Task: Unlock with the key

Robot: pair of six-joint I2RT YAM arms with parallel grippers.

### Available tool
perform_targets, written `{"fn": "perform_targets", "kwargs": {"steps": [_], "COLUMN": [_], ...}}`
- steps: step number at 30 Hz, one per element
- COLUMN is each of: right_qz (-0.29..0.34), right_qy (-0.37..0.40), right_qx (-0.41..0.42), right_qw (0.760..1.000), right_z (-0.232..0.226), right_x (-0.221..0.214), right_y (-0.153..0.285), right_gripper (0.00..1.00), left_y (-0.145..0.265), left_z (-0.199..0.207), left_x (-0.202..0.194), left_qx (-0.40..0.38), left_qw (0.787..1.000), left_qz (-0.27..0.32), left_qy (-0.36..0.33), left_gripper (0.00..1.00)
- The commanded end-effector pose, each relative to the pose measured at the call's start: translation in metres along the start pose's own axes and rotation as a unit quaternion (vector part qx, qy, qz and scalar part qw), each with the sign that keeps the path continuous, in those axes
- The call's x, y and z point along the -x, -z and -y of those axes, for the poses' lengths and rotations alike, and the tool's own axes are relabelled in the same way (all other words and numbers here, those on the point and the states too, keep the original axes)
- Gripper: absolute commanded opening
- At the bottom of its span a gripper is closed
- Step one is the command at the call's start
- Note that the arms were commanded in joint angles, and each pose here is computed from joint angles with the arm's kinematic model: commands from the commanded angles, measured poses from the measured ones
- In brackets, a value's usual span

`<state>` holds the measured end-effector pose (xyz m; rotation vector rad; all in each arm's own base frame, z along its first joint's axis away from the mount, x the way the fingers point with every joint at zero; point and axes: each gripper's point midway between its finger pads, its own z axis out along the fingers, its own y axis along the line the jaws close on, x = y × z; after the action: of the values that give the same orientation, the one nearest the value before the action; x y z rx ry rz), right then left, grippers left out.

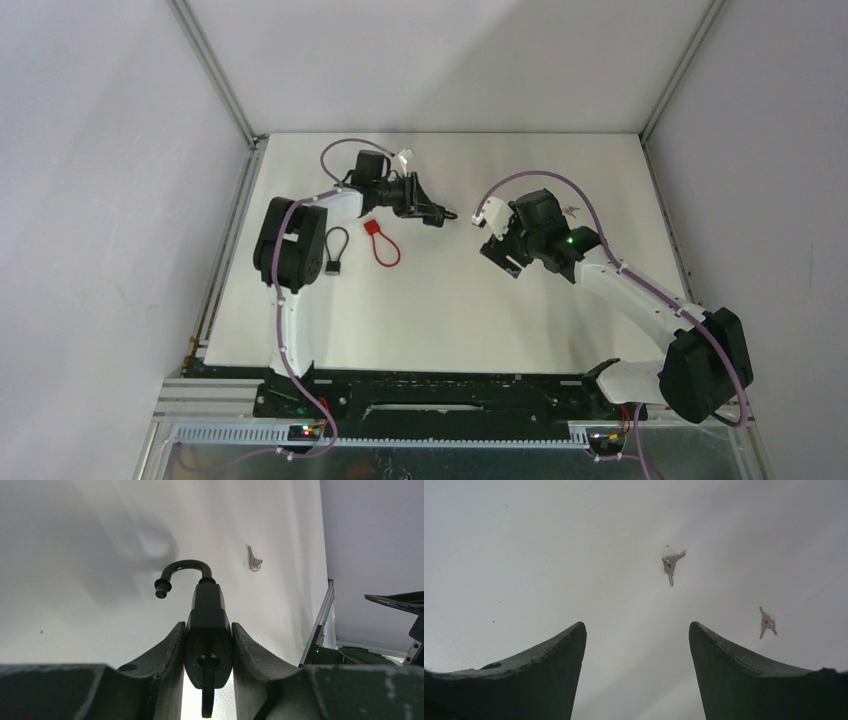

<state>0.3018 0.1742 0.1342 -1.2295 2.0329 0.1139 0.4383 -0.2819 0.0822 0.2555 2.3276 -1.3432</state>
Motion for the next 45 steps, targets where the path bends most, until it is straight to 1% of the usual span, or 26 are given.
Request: {"fn": "perform_targets", "kwargs": {"steps": [1,10,12,16,17,19,22,25,28,32,35,38,40,42,45], "right_qz": [0.002,-0.005,-0.006,-0.009,-0.009,-0.011,-0.013,-0.014,-0.015,-0.017,-0.018,-0.020,-0.021,-0.023,-0.020], "right_qy": [-0.013,-0.018,-0.019,-0.018,-0.018,-0.018,-0.017,-0.017,-0.018,-0.018,-0.018,-0.019,-0.019,-0.022,-0.023], "right_qx": [0.013,0.018,0.020,0.027,0.028,0.028,0.028,0.027,0.027,0.025,0.024,0.023,0.021,0.017,0.004], "right_qw": [1.000,1.000,1.000,0.999,0.999,0.999,0.999,0.999,0.999,0.999,0.999,0.999,0.999,0.999,1.000], "right_z": [-0.004,-0.005,-0.006,-0.008,-0.009,-0.009,-0.009,-0.008,-0.007,-0.006,-0.006,-0.005,-0.004,-0.001,0.005], "right_x": [0.000,-0.005,-0.005,-0.007,-0.007,-0.008,-0.010,-0.010,-0.011,-0.011,-0.012,-0.014,-0.015,-0.017,-0.018], "right_y": [-0.001,-0.002,-0.003,-0.005,-0.005,-0.004,-0.003,-0.004,-0.005,-0.005,-0.003,-0.001,0.000,0.002,0.008], "right_gripper": [0.77,0.77,0.77,0.77,0.77,0.77,0.77,0.77,0.77,0.77,0.77,0.77,0.77,0.77,0.77], "left_y": [0.007,0.013,0.013,0.013,0.013,0.013,0.013,0.014,0.013,0.011,0.013,0.016,0.019,0.025,0.039], "left_z": [0.016,-0.004,-0.004,-0.002,-0.004,-0.009,-0.024,-0.034,-0.043,-0.052,-0.058,-0.065,-0.067,-0.069,-0.070], "left_x": [0.006,-0.040,-0.040,-0.026,-0.025,-0.019,-0.014,-0.004,0.003,0.009,0.011,0.011,0.012,0.015,0.024], "left_qx": [-0.025,0.002,0.004,-0.001,0.001,0.007,0.019,0.028,0.042,0.048,0.062,0.082,0.094,0.110,0.148], "left_qw": [0.999,1.000,1.000,1.000,0.999,0.999,0.998,0.997,0.996,0.994,0.993,0.991,0.990,0.990,0.987], "left_qz": [0.021,-0.013,-0.013,-0.013,-0.017,-0.024,-0.040,-0.044,-0.053,-0.065,-0.066,-0.073,-0.074,-0.071,-0.063], "left_qy": [-0.021,0.012,0.015,0.028,0.033,0.039,0.053,0.064,0.065,0.080,0.080,0.076,0.070,0.056,0.021], "left_gripper": [0.00,0.00,0.00,0.00,0.02,0.07,0.18,0.26,0.32,0.43,0.54,0.61,0.71,0.84,0.98]}}
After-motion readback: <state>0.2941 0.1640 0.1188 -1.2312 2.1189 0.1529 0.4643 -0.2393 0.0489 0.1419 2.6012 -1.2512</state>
